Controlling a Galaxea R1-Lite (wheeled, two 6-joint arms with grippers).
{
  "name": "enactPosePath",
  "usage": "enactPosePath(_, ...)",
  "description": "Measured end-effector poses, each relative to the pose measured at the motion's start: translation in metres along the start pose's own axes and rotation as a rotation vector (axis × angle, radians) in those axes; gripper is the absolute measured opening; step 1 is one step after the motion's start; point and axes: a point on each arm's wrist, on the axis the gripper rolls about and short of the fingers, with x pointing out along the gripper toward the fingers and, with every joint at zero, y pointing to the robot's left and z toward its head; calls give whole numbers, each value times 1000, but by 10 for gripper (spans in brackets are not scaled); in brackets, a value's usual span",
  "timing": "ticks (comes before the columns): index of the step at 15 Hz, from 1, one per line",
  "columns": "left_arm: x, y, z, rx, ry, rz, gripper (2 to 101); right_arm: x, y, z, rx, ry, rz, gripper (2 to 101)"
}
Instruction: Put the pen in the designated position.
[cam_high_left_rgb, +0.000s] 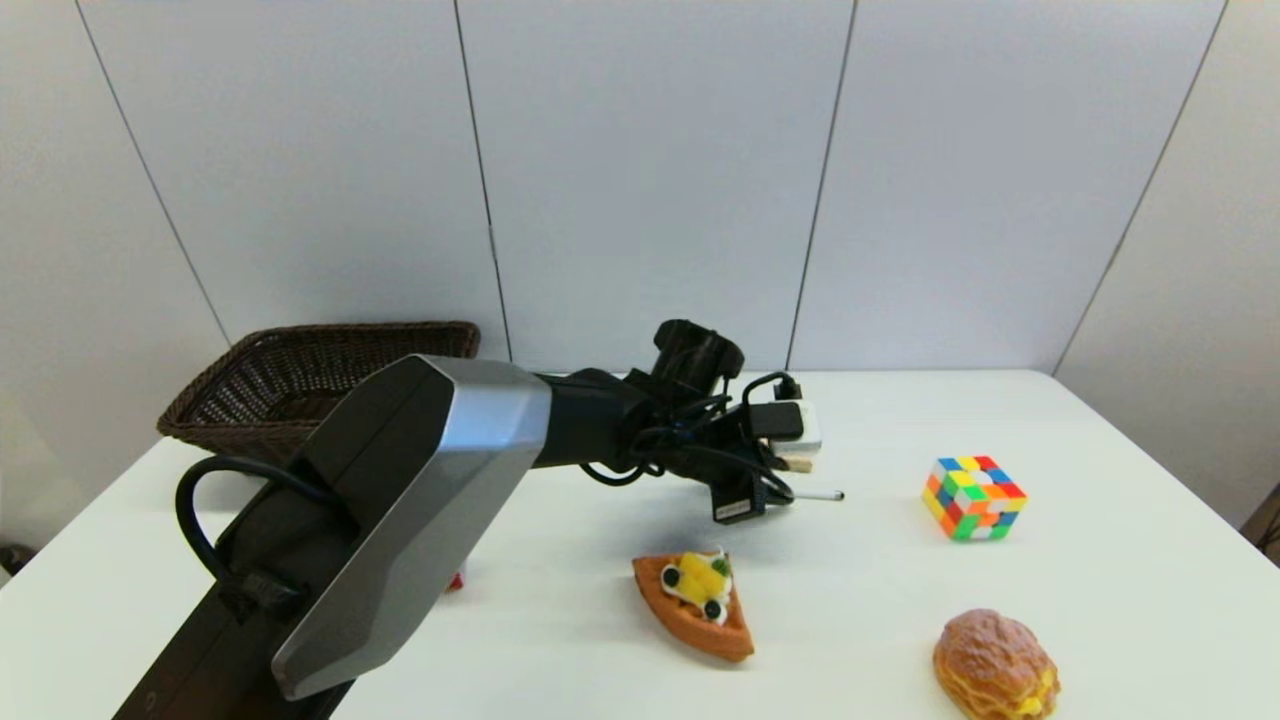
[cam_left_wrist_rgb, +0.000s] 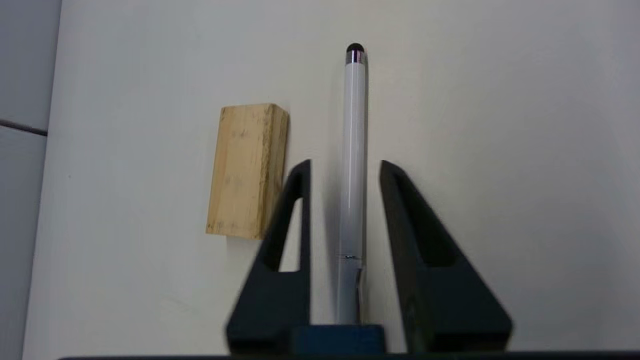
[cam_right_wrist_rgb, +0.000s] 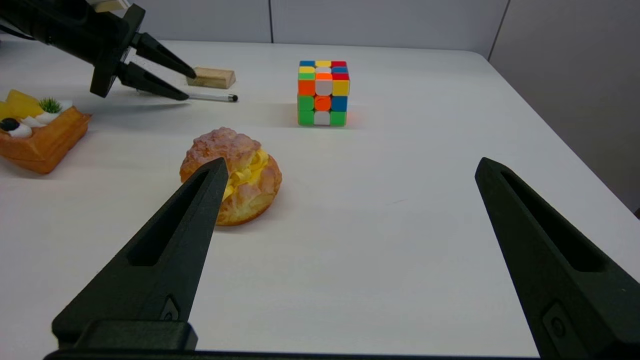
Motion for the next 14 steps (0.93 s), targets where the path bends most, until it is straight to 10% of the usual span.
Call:
enactPosePath(6, -9, 4, 7, 5, 4, 18, 692, 0, 0, 0, 0, 0, 0, 980)
enactPosePath(14, -134, 23, 66, -40, 103, 131, 875, 0, 0, 0, 1, 0, 0, 980)
